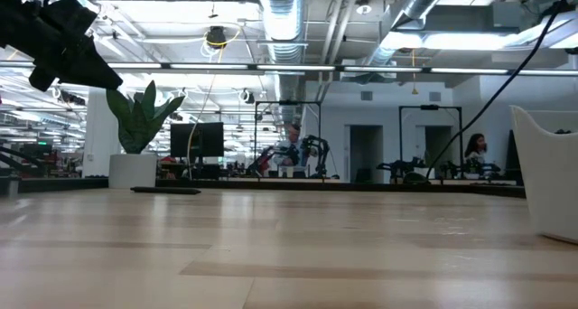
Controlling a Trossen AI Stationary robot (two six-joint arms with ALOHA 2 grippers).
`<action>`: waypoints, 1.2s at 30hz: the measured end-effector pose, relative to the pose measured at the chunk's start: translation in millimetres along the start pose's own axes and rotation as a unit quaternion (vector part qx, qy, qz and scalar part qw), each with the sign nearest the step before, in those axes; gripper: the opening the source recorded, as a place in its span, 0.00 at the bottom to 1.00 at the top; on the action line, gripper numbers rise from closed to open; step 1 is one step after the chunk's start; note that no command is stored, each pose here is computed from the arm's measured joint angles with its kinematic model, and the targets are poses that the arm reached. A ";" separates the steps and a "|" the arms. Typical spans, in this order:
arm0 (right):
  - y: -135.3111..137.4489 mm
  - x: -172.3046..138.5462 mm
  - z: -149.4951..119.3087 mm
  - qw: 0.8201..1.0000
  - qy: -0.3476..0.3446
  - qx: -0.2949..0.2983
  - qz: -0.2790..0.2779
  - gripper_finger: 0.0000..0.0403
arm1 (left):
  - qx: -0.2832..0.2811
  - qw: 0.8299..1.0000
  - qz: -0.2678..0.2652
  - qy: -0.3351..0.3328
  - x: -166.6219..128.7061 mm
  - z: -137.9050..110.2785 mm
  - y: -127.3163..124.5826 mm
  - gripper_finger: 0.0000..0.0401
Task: Sort pens & pencils
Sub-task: Put the center orange pencil into the bottom right gray bin
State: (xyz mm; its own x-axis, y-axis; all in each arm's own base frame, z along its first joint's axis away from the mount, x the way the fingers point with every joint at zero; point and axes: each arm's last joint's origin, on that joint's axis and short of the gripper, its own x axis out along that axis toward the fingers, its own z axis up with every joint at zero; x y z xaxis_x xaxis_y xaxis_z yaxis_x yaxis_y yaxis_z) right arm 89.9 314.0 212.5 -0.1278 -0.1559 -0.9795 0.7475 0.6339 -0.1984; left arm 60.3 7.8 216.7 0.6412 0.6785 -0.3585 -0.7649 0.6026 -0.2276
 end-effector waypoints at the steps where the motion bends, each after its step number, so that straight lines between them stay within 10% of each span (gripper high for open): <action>1: -0.2 0.0 -0.3 1.000 0.000 -0.001 0.000 0.12 | 0.000 1.000 0.000 0.000 0.0 0.0 0.0 0.16; 36: 2.8 0.2 4.1 1.000 0.015 -0.013 -0.014 0.15 | 0.000 1.000 0.002 -0.002 0.0 0.2 0.1 0.16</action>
State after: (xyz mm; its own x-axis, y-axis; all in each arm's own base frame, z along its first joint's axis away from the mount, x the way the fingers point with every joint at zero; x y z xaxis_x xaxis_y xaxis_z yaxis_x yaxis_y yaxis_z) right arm 94.6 312.6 211.9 -0.1683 -0.1504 -0.9742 0.7267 0.6488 -0.2257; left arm 60.2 7.9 216.9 0.6387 0.6825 -0.3553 -0.7673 0.5999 -0.2269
